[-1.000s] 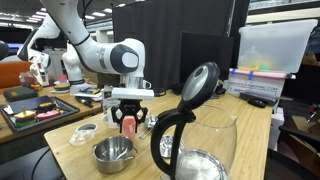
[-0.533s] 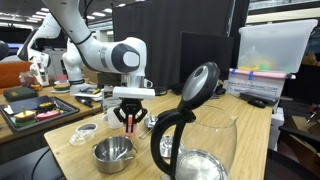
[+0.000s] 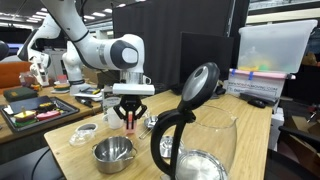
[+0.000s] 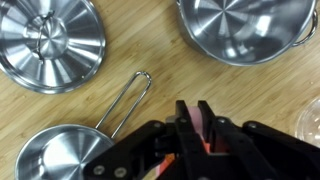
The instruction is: Pour the contents in the pink mug into the silver bowl
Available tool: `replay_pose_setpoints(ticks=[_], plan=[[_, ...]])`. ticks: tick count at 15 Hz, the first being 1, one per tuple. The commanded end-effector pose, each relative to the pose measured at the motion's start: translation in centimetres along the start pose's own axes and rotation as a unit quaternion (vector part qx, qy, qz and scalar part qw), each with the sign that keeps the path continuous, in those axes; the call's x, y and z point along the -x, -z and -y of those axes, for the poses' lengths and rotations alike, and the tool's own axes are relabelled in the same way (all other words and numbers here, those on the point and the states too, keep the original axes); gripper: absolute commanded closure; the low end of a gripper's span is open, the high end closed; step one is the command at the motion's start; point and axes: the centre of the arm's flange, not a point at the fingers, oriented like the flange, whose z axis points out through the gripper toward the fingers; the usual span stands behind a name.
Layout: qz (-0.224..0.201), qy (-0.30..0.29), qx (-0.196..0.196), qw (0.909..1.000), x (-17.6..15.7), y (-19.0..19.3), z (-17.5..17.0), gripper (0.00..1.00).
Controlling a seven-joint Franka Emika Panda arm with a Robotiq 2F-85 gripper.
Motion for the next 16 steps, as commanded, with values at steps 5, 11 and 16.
replay_pose_setpoints(ticks=[5, 11, 16], plan=[[0.043, 0.042, 0.075, 0.9954, 0.9, 4.0, 1.3, 0.96], [0.088, 0.037, 0.148, 0.9843, 3.3, 5.9, 2.1, 0.96], [0.105, -0.007, 0.139, 0.9846, 7.2, 5.4, 3.6, 0.96]])
